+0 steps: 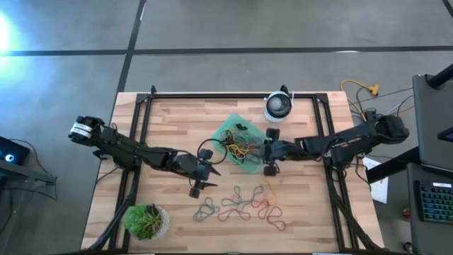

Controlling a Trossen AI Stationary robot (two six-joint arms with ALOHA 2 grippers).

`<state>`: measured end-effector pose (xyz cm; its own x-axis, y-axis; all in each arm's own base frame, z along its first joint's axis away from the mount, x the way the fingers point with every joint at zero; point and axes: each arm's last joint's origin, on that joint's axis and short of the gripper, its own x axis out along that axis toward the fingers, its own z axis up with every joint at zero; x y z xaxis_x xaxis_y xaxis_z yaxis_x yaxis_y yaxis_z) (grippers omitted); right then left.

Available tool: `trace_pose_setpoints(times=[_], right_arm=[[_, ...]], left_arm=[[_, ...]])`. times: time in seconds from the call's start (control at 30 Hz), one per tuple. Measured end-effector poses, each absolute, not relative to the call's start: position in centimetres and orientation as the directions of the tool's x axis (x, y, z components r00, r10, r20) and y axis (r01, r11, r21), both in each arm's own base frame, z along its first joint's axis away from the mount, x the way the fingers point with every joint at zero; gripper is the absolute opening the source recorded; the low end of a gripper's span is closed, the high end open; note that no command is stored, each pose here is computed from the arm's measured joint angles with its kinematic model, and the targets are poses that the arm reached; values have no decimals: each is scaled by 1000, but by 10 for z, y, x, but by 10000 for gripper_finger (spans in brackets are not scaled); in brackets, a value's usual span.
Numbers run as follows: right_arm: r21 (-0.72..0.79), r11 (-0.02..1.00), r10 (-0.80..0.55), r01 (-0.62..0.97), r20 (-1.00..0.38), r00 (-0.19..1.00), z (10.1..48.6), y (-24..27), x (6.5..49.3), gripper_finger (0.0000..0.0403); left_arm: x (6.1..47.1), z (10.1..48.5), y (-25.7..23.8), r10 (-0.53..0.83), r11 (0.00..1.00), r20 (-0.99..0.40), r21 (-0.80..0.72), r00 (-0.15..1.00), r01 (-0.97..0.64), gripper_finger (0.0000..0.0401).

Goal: Pick and place rubber bands into bin
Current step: Put the blue rubber band into the blue bin

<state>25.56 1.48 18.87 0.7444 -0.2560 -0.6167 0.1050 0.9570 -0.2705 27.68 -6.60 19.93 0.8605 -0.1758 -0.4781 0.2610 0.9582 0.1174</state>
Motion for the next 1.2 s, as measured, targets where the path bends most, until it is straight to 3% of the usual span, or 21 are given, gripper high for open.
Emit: trace_pose_setpoints(times=[0.17, 0.43, 0.7, 1.2], right_arm=[[-249, 968, -160, 17, -566, 809, 207, 40, 253, 126], [-38, 953, 233, -302, -546, 805, 194, 87, 251, 115], [-87, 901, 311, -426, -555, 771, 144, 124, 269, 105], [-24, 860, 390, -511, -615, 686, 110, 149, 313, 76]], left_arm=[[275, 195, -66, -174, 959, -490, 113, 854, 261, 178], [274, 195, -65, -175, 959, -484, 112, 857, 259, 178], [276, 197, -66, -179, 960, -458, 113, 871, 256, 178], [274, 195, -65, -178, 960, -465, 112, 867, 257, 178]])
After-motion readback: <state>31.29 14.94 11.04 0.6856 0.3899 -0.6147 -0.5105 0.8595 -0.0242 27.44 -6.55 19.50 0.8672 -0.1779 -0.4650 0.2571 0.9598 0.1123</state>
